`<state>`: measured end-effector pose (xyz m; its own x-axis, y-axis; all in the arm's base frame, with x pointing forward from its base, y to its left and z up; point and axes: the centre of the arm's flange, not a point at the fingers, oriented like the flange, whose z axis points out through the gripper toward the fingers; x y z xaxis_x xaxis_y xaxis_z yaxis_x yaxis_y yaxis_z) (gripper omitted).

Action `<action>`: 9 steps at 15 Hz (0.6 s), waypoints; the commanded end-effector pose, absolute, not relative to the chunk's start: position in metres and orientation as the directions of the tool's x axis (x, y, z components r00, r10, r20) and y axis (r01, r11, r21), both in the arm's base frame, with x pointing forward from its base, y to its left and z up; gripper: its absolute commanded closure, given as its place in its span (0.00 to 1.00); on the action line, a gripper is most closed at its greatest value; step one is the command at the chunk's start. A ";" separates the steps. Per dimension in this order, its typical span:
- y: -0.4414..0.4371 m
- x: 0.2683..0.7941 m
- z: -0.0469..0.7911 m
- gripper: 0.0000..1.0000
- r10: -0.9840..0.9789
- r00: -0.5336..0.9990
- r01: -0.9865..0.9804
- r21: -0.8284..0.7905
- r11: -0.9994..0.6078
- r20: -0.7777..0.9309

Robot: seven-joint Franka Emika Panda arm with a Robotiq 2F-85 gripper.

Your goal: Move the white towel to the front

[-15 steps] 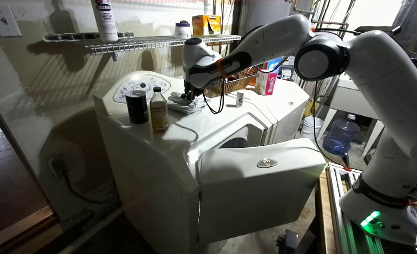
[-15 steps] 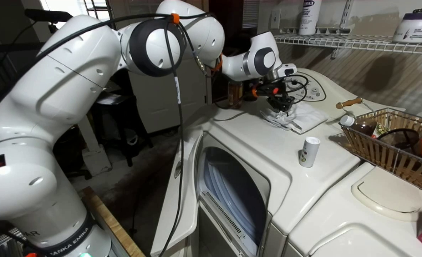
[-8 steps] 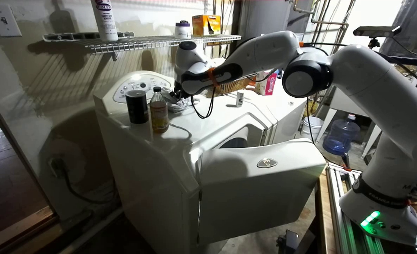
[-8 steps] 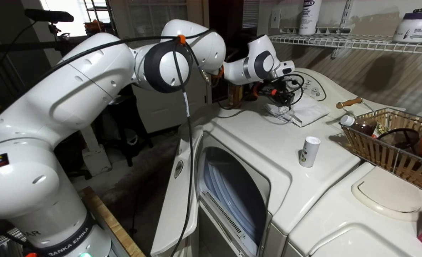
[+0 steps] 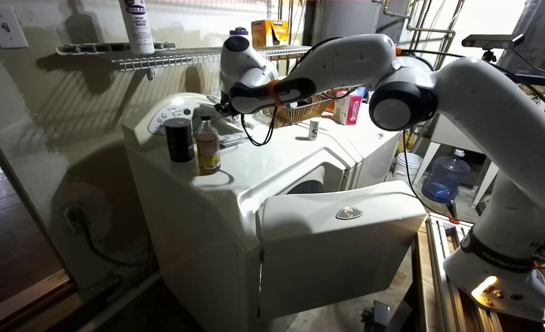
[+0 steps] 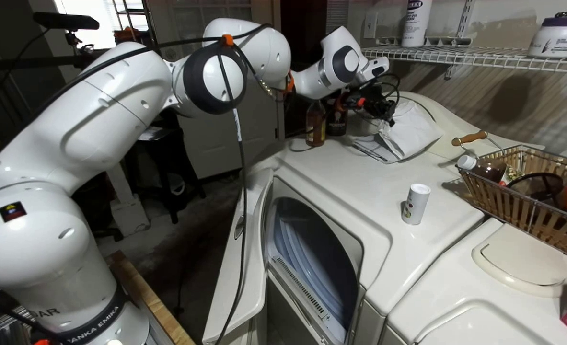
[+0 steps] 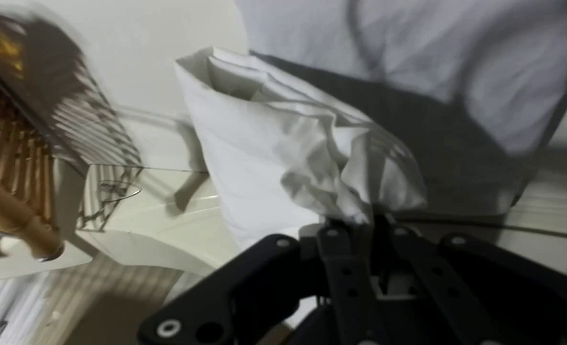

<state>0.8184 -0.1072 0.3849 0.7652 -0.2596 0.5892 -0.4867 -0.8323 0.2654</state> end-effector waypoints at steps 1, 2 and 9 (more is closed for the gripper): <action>-0.108 0.785 0.428 0.97 -0.308 0.756 -0.564 0.336 -0.754 0.577; -0.111 0.774 0.435 0.97 -0.322 0.764 -0.573 0.359 -0.737 0.559; -0.121 0.711 0.432 0.97 -0.431 0.824 -0.566 0.497 -0.658 0.368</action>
<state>0.7651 -0.1253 0.4362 0.8081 -0.3939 0.4380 -0.5749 -0.6895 0.4406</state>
